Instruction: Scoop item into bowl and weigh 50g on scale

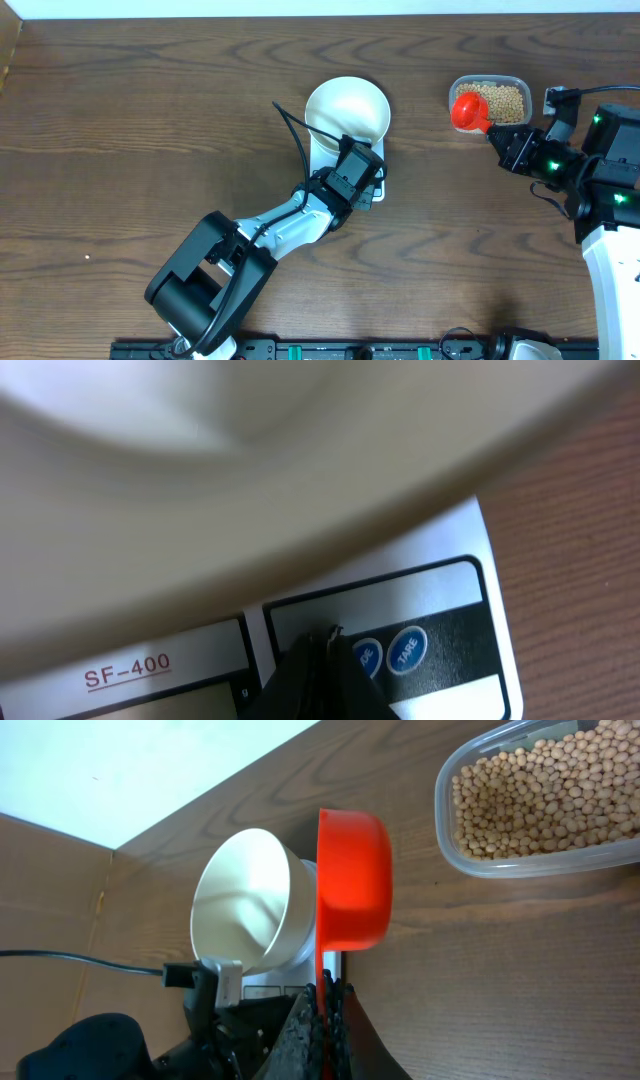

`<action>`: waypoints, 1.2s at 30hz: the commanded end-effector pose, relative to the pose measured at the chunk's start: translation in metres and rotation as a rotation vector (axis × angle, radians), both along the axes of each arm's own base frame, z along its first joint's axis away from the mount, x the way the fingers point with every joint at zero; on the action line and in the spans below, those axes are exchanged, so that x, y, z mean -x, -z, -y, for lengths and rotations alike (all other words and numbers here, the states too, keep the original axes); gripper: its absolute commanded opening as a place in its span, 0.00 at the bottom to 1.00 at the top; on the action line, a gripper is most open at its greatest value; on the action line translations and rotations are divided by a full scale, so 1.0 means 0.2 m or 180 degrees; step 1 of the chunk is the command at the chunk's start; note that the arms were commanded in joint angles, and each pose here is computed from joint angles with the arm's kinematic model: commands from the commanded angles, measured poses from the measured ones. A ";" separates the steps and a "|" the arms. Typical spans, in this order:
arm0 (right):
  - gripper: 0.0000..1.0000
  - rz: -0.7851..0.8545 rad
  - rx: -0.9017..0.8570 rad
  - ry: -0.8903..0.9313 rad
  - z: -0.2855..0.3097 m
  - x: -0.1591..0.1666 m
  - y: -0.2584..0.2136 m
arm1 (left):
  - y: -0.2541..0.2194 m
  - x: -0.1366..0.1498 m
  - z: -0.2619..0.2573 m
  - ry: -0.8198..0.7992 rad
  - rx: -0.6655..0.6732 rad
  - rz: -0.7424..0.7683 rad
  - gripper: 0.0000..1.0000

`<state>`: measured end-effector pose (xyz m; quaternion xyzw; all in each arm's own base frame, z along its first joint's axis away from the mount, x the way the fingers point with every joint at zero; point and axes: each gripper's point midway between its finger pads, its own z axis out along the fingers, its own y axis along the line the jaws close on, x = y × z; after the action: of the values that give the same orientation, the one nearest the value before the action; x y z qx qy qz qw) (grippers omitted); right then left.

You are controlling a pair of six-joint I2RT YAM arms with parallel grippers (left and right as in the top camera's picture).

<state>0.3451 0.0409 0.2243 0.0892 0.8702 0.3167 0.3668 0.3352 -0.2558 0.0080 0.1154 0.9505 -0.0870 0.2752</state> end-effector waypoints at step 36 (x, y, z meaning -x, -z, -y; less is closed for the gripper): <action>0.01 0.0091 0.0040 -0.0038 0.00 0.00 -0.05 | 0.38 0.24 -0.35 -0.0563 -0.0702 -0.0722 0.07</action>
<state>0.3442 0.0410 0.2232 0.0905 0.8712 0.3169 0.3638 0.3318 -0.2496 0.0067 0.0611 0.9604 -0.0847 0.2581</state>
